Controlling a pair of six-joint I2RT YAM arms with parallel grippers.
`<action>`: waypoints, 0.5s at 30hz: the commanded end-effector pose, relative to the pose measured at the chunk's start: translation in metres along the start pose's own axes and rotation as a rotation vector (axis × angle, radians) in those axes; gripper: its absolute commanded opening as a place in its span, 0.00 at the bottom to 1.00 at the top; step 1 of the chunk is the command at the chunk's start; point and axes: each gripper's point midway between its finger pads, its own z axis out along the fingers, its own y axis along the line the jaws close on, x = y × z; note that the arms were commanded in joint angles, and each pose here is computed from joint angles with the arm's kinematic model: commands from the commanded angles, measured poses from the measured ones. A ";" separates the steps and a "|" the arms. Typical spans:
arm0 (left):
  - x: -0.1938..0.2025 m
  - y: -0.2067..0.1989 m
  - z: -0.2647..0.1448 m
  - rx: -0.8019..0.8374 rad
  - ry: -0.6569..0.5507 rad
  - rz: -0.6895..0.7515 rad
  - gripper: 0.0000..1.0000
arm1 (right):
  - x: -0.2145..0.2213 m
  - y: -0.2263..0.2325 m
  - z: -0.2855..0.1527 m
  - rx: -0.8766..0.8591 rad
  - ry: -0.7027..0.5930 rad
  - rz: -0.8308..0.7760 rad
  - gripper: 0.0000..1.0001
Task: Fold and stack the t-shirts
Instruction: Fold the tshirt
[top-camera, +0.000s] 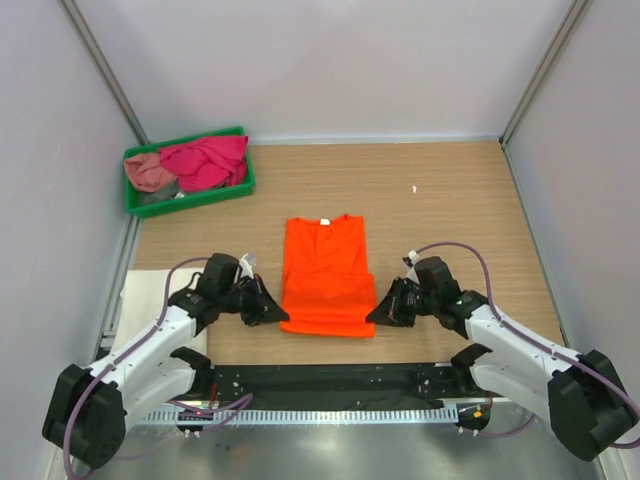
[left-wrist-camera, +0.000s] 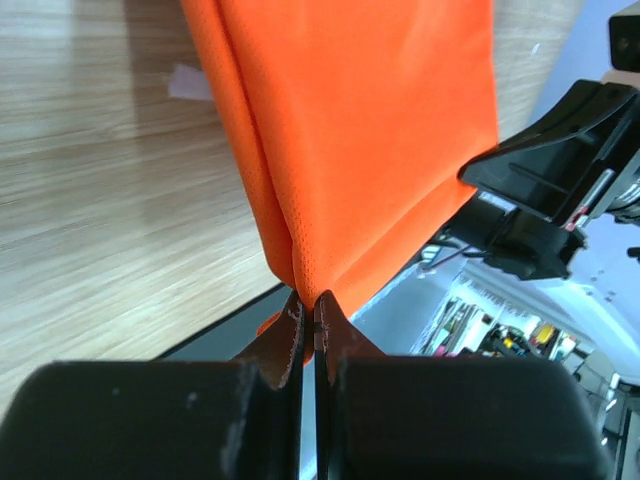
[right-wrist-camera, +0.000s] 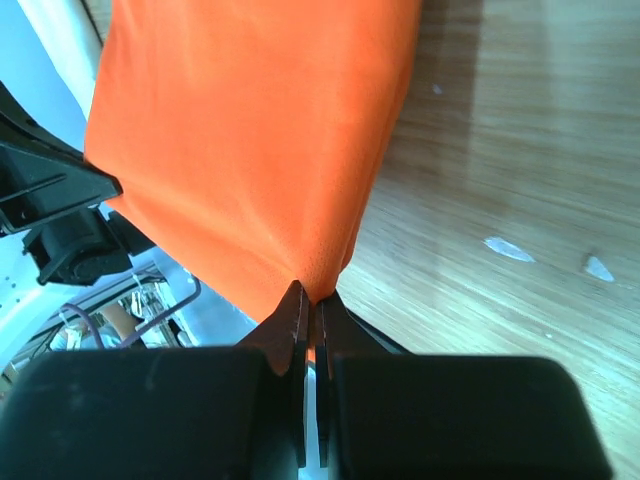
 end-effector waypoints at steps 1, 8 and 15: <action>-0.018 -0.031 -0.011 0.029 -0.051 -0.009 0.00 | -0.024 0.038 -0.008 -0.030 -0.039 -0.032 0.01; -0.084 -0.087 -0.015 0.068 -0.107 -0.018 0.00 | -0.077 0.081 0.003 -0.015 0.064 0.028 0.01; -0.176 -0.116 0.008 0.112 -0.119 -0.080 0.00 | -0.176 0.092 0.021 -0.064 0.070 0.137 0.01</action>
